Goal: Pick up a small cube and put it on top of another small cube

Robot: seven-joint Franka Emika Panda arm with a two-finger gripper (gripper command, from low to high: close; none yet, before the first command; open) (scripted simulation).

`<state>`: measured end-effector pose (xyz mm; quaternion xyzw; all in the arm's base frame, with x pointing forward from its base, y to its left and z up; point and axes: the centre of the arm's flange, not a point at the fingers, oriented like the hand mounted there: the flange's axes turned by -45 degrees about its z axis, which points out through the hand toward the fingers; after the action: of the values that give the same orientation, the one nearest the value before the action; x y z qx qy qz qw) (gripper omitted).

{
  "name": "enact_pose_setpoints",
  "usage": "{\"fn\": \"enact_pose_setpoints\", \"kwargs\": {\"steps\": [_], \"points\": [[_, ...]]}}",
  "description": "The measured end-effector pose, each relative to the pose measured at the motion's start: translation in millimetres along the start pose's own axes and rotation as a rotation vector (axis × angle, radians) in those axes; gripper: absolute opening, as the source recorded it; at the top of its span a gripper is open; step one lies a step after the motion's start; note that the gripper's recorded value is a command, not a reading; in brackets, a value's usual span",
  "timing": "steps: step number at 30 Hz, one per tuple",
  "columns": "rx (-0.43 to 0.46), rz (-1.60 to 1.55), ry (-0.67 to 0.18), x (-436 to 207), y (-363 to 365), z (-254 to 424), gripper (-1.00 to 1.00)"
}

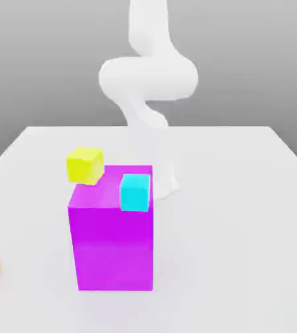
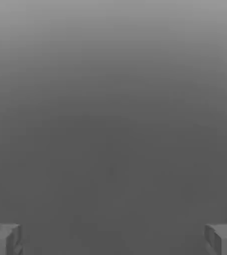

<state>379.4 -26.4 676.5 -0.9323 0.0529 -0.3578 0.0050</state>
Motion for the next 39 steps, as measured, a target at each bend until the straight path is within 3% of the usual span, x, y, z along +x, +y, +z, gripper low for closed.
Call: {"fn": "enact_pose_setpoints", "kwargs": {"steps": [12, 26, 31, 32, 39], "points": [[-0.181, 0.456, -0.296, -60, 159, 206, 0.00], [-0.430, 1.016, -0.600, -286, 335, 342, 0.00], [-0.451, 1.056, -0.623, -342, 347, 386, 0.00], [-0.451, 1.057, -0.623, -348, 347, 393, -1.00], [-0.451, 1.058, -0.623, -349, 347, 393, -1.00]]}}
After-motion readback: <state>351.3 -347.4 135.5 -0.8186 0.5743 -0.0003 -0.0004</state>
